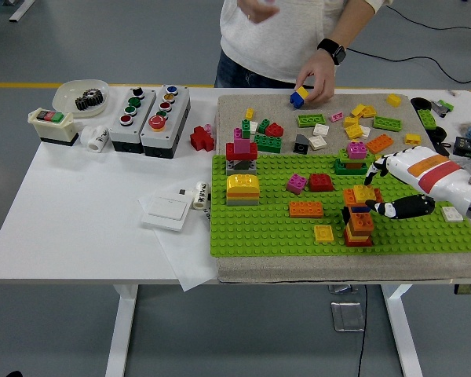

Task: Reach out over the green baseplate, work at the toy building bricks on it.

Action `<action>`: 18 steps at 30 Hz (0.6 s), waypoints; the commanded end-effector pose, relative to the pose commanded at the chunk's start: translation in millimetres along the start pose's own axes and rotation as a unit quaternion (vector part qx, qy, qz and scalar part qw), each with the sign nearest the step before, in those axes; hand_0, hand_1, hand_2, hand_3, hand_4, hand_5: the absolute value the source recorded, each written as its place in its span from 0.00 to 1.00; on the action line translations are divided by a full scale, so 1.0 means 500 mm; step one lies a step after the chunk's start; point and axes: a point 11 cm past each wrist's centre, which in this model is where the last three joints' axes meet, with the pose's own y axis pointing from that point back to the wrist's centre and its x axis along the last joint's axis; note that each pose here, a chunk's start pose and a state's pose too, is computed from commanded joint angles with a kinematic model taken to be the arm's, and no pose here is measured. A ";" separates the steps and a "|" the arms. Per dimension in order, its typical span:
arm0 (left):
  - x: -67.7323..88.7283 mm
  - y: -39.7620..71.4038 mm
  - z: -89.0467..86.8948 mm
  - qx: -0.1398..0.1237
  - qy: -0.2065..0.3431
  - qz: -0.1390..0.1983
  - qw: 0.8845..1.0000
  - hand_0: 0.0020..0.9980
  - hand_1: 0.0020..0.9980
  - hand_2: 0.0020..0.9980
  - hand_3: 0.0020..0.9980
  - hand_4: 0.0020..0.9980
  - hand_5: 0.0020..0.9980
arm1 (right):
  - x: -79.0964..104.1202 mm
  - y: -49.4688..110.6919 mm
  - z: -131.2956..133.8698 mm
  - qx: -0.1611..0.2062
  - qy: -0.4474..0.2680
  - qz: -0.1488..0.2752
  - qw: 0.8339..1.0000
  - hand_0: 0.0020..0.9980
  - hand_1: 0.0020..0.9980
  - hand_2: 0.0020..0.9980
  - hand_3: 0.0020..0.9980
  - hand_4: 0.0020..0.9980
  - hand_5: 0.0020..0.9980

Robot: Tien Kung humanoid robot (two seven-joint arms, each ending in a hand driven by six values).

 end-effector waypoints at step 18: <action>-0.002 0.000 -0.002 0.001 -0.003 -0.002 1.000 0.55 0.63 0.69 0.62 0.65 0.73 | 0.018 0.008 -0.014 0.012 0.001 0.020 1.000 0.59 0.60 0.66 0.56 0.72 0.46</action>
